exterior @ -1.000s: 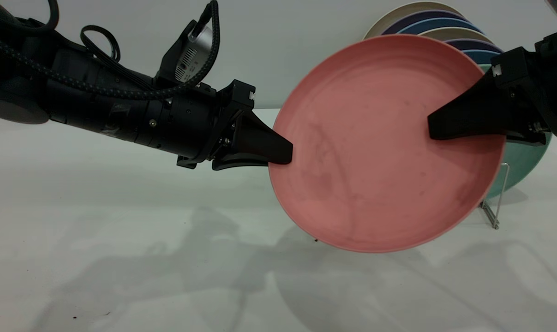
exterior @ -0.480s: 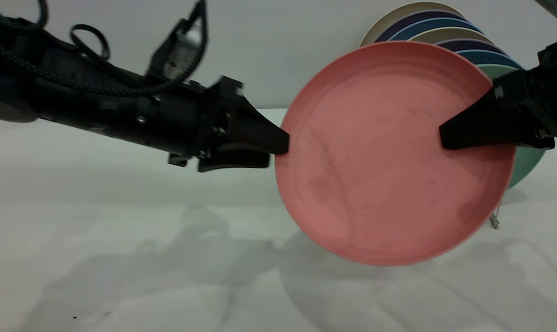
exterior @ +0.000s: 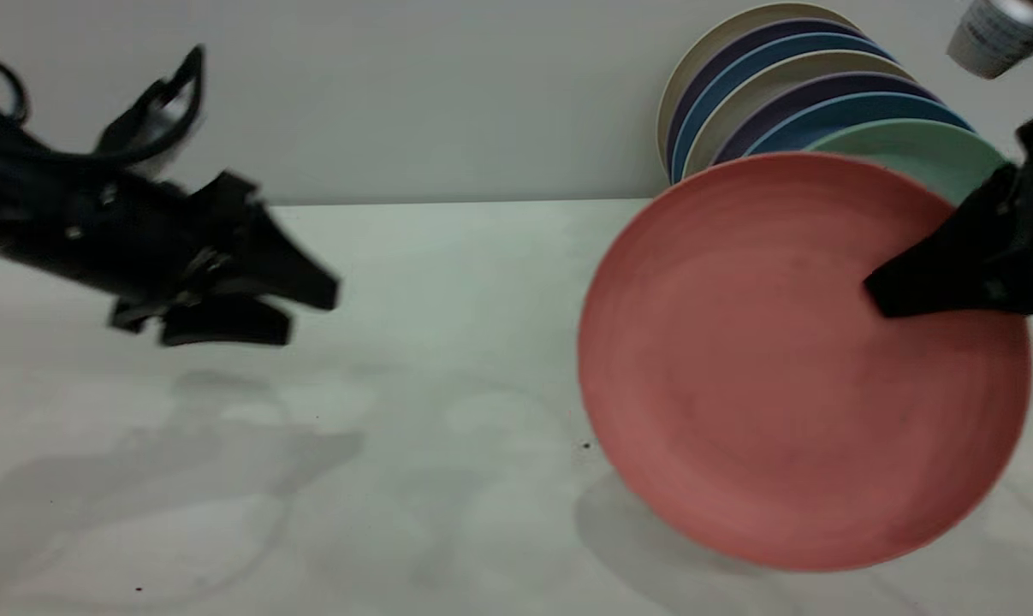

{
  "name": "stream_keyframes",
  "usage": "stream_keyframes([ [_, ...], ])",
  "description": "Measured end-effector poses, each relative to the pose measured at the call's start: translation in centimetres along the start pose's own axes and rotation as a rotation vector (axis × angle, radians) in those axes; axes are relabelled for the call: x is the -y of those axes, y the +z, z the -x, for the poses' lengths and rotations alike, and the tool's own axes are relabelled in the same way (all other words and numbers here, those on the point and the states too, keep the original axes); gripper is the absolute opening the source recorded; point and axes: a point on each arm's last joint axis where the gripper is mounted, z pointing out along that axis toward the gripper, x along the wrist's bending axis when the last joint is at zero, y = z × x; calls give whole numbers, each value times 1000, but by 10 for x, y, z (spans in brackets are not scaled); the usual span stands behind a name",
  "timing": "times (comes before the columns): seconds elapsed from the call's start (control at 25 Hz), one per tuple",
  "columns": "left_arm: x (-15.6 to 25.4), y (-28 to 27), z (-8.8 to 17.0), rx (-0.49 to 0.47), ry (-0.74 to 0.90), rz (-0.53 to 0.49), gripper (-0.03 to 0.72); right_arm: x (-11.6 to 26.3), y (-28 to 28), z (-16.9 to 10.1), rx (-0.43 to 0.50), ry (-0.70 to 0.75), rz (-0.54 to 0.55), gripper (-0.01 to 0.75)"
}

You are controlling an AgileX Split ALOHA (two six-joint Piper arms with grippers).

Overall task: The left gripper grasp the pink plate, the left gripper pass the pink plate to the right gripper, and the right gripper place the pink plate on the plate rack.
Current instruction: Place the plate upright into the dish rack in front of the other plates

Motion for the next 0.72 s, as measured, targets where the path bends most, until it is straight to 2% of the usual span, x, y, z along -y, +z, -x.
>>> stream_keyframes([
  [0.16,3,-10,-22,-95,-20,-39,570,-10,-24,1,114,-191,1,97],
  [0.4,5,-12,-28,-156,8,-76,569,-19,-52,9,336,-382,-32,96],
  [0.56,6,-12,-28,-158,0,-78,569,-19,-55,10,360,-426,-45,96],
  [0.72,6,-12,-29,-159,2,-80,569,-23,-55,6,301,-449,-28,96],
])
